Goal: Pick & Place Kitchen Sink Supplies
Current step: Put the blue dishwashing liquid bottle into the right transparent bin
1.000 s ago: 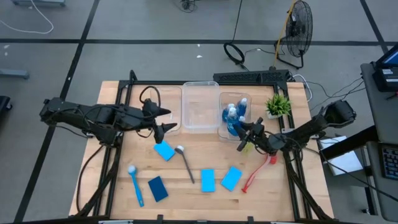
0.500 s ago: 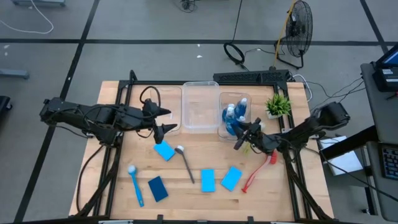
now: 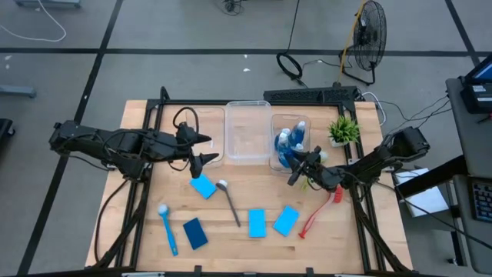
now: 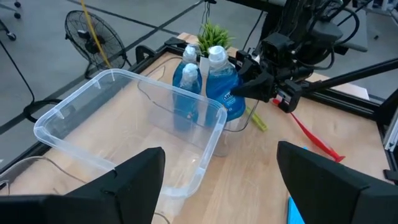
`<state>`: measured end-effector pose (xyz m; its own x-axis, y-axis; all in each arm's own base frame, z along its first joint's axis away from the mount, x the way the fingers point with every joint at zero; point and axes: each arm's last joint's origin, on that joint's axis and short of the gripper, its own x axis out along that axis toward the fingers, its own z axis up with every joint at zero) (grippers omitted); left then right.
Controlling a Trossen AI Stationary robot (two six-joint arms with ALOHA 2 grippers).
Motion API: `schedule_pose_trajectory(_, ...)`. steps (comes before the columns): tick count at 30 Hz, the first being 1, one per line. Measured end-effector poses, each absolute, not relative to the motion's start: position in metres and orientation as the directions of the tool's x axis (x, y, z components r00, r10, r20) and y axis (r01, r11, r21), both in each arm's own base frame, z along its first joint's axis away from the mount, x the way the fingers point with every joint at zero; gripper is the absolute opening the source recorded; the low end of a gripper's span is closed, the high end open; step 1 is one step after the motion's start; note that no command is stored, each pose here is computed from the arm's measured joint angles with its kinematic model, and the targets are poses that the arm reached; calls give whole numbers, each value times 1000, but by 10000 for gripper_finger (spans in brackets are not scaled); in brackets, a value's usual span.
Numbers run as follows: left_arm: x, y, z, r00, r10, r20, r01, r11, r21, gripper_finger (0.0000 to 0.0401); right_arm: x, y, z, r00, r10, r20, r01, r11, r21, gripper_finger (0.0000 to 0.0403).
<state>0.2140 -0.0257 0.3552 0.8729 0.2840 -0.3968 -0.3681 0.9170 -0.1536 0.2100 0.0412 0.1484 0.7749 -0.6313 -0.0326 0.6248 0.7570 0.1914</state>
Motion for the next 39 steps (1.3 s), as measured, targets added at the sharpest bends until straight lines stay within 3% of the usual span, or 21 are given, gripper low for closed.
schedule_pose_trajectory(6,214,-26,355,873,284,-396,-365,920,-144,319,210,42,142,786,-614,-76,614,760,214,126)
schedule_pose_trajectory(13,214,-26,355,873,284,-396,-363,922,-138,330,210,39,142,767,-637,-77,636,740,218,128)
schedule_pose_trajectory(29,214,-26,355,873,285,-396,-357,926,-122,306,212,38,138,826,-553,-114,562,789,246,150)
schedule_pose_trajectory(39,214,-26,355,873,285,-396,-357,926,-121,320,213,40,138,869,-477,-128,494,827,270,161)
